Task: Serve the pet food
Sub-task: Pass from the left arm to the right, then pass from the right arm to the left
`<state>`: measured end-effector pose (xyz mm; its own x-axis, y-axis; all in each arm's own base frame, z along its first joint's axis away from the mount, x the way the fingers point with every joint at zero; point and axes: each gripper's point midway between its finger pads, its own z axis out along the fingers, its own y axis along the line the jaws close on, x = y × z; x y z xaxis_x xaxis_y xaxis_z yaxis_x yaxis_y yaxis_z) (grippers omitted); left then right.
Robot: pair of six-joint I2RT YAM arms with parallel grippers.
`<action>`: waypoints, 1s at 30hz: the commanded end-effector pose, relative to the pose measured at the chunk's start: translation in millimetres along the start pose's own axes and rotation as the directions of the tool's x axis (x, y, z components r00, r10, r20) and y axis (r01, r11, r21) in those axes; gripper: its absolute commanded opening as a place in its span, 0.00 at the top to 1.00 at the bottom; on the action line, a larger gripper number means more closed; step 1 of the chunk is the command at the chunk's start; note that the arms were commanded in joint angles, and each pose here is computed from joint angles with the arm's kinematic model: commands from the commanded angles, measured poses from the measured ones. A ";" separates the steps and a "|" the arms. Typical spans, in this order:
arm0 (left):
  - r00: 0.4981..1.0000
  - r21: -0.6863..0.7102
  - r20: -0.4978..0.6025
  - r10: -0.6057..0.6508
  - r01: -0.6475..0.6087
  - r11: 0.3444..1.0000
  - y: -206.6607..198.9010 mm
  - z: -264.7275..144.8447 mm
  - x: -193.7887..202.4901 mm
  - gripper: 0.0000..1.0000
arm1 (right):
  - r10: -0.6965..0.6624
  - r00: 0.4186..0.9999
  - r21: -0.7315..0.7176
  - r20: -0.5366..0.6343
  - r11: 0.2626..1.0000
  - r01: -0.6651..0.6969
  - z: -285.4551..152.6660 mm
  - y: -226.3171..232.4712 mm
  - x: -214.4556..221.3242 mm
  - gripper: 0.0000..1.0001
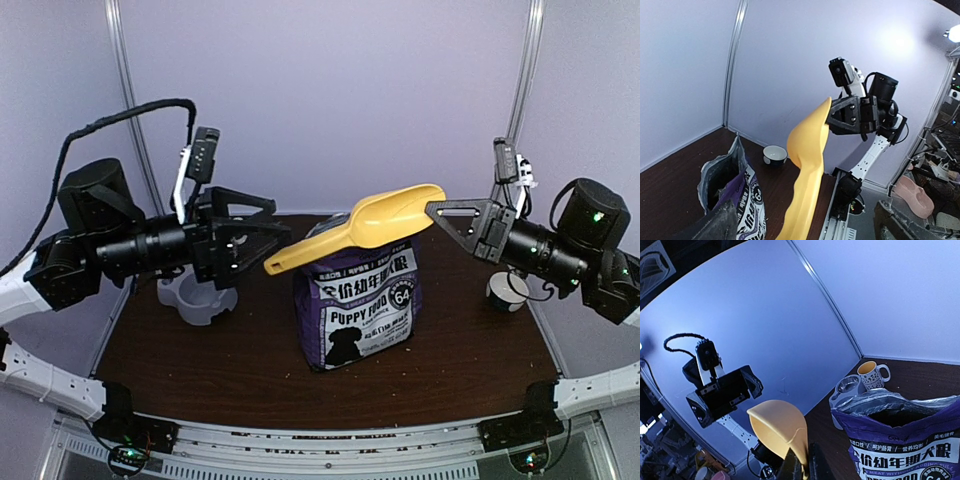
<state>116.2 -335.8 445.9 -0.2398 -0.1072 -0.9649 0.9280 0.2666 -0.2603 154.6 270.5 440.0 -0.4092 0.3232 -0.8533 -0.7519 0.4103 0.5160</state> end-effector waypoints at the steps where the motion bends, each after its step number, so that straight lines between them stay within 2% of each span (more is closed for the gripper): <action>1: 0.996 -0.015 0.086 0.023 -0.022 1.000 4.4 18.0 -15.2 0.02 | 0.234 0.950 -0.040 0.207 0.972 -0.230 -16.6 -0.1 -40.3 1.00; 8: 0.999 0.059 0.045 -0.015 0.013 0.998 -6.4 32.7 -7.8 0.02 | 0.263 0.942 -0.088 0.207 0.964 -0.250 -17.4 9.2 -46.3 1.00; 13: 0.995 0.094 0.096 -0.039 0.030 0.995 -10.9 31.4 -13.3 0.04 | 0.271 0.943 -0.099 0.192 0.962 -0.256 -12.5 11.7 -44.3 1.00; 16: 0.992 0.114 0.114 -0.049 0.036 0.993 -14.1 34.1 -17.7 0.11 | 0.267 0.946 -0.083 0.187 0.963 -0.255 -10.6 9.4 -42.2 1.00; 25: 0.992 0.146 0.103 -0.079 0.064 0.987 -17.9 43.8 -15.9 0.44 | 0.252 0.953 -0.041 0.170 0.968 -0.249 -7.1 2.6 -36.0 1.00; 30: 0.994 0.130 0.075 -0.085 0.075 0.989 -14.7 47.5 -9.6 0.53 | 0.246 0.953 -0.039 0.175 0.969 -0.243 -9.2 3.2 -38.5 1.00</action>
<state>123.6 -380.2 446.8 -0.2970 -0.1715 -0.9393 0.9289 0.1761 -0.3259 165.7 256.5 458.9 -0.4968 0.5378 -0.6812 -0.6384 0.3052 0.7066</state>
